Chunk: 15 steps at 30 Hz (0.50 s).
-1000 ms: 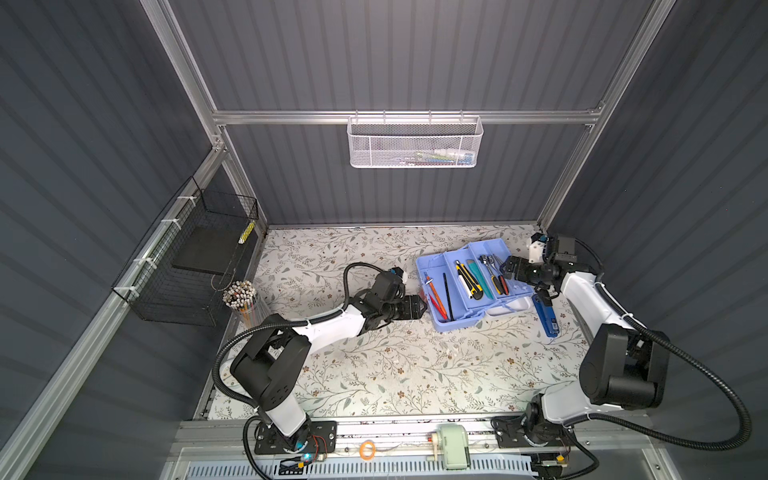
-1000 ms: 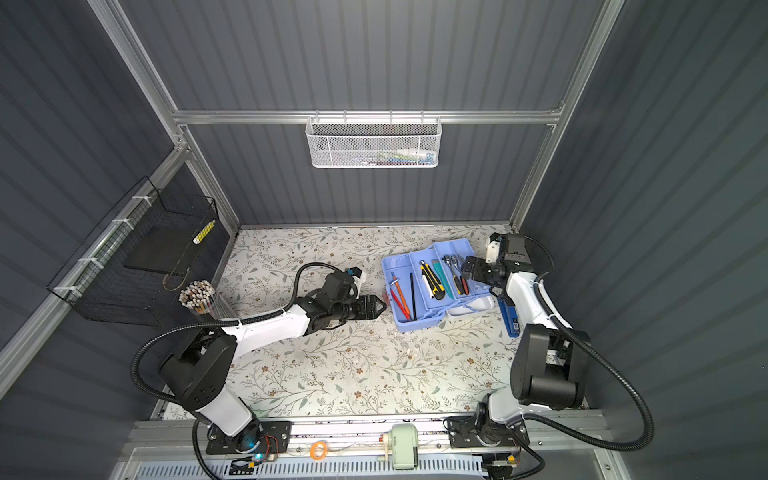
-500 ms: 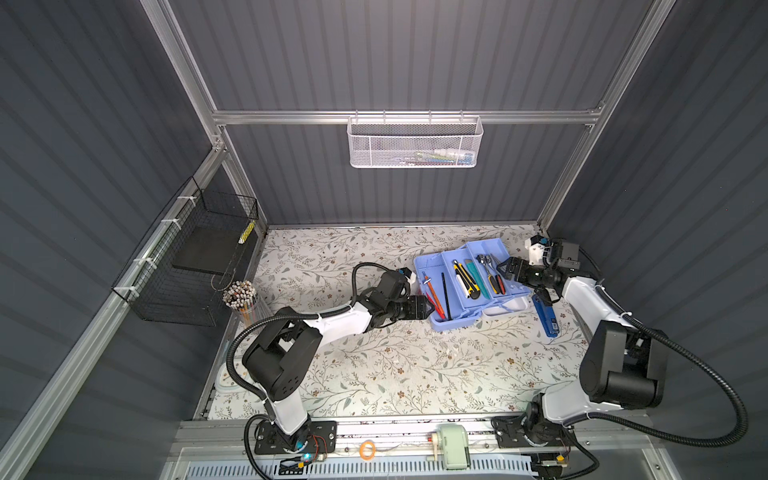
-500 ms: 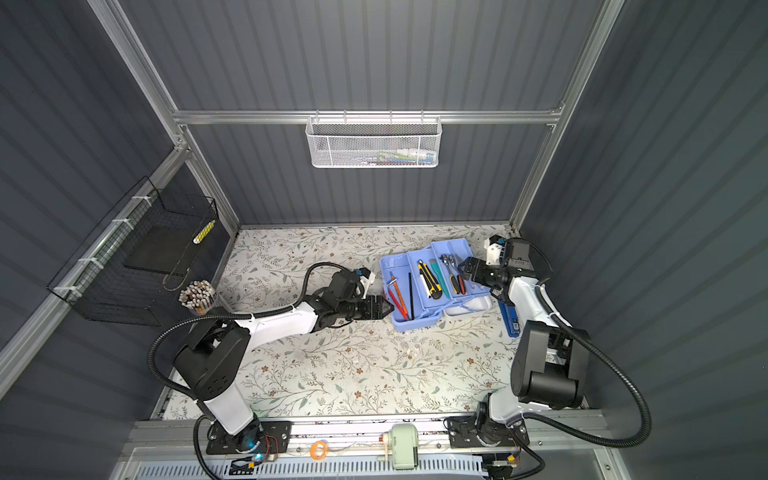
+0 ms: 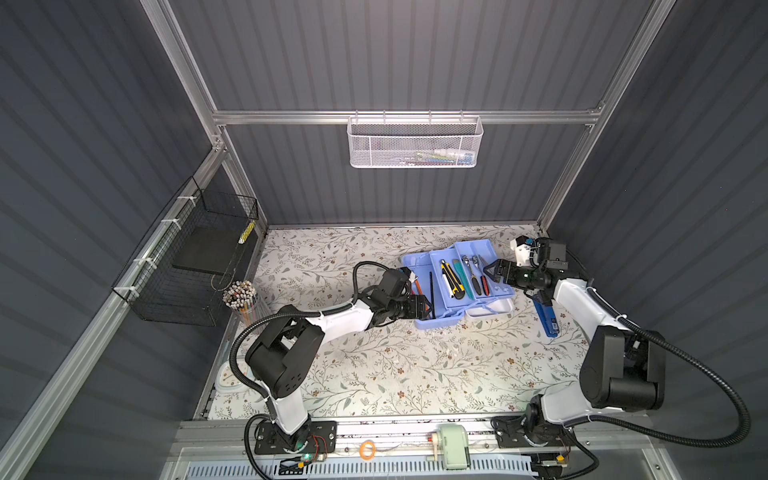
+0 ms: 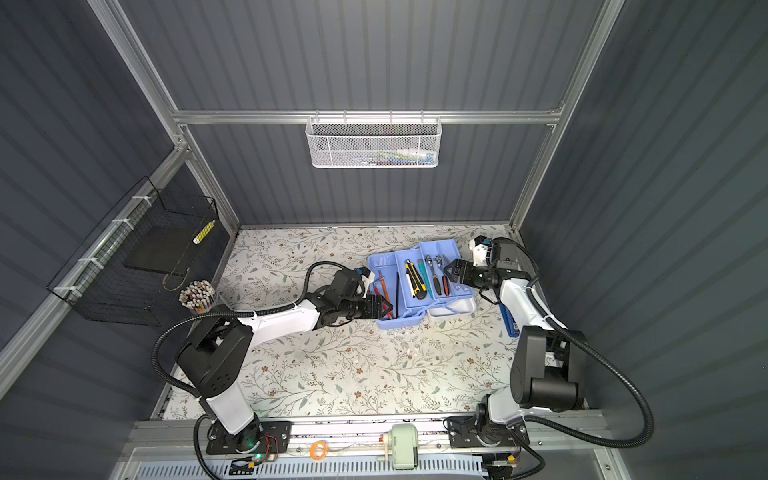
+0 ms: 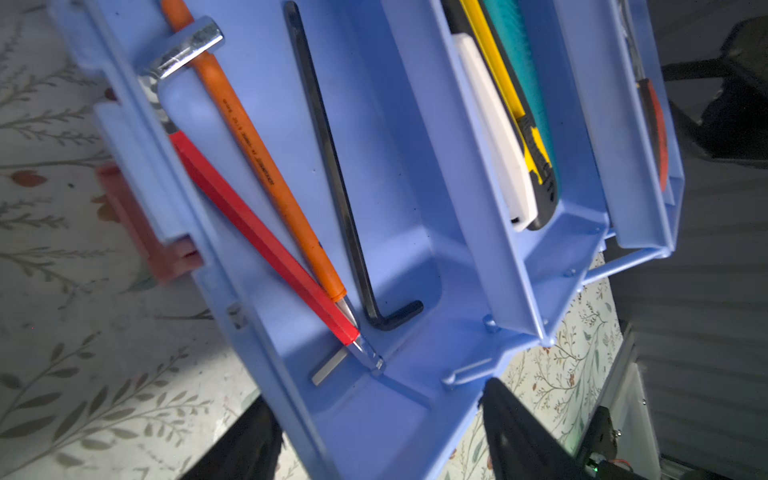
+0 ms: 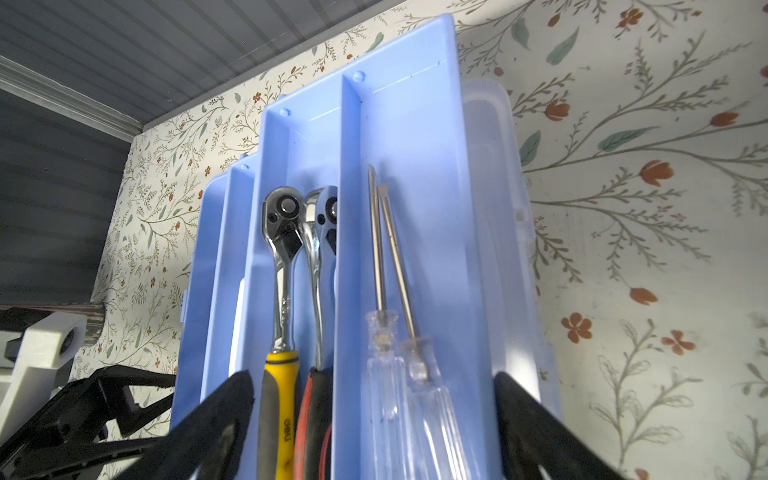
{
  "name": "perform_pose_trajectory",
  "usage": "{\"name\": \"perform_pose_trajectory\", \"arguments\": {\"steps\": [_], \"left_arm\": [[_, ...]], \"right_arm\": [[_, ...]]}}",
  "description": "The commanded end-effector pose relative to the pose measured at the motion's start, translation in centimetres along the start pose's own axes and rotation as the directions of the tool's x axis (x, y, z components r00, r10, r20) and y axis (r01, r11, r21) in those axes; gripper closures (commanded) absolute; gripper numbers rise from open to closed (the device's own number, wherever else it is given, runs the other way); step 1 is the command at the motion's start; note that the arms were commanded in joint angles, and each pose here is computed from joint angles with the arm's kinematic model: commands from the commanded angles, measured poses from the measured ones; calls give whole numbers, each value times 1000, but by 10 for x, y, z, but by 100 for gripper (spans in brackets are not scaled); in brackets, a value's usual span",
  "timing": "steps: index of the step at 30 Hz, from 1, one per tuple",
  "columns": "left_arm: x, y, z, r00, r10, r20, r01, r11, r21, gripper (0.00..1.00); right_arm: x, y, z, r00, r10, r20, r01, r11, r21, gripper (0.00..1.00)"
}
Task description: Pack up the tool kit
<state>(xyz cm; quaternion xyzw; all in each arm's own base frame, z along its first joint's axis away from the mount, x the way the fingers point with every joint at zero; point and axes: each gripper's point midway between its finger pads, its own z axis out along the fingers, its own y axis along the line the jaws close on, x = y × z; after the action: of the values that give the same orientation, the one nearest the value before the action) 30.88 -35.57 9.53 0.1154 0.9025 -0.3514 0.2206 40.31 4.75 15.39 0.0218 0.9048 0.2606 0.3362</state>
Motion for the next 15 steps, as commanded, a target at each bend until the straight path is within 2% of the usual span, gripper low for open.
{"name": "perform_pose_trajectory", "arguments": {"steps": [1, 6, 10, 15], "left_arm": [[0, 1, -8, 999, 46, 5, -46, 999, -27, 25], [1, 8, -14, 998, 54, 17, -53, 996, -69, 27], [-2, 14, -17, 998, 52, 30, -49, 993, -106, 34], [-5, 15, -18, 998, 56, 26, -52, 990, -129, 48]], "right_arm": [[9, 25, 0, 1000, -4, -22, 2, 996, -89, 11], [13, 24, 2, 1000, 1, -25, -3, 997, -77, 11], [15, 16, 4, 999, 3, -37, -5, 999, -40, 11], [11, 15, 3, 999, 1, -32, -2, 999, -32, 11]]}}
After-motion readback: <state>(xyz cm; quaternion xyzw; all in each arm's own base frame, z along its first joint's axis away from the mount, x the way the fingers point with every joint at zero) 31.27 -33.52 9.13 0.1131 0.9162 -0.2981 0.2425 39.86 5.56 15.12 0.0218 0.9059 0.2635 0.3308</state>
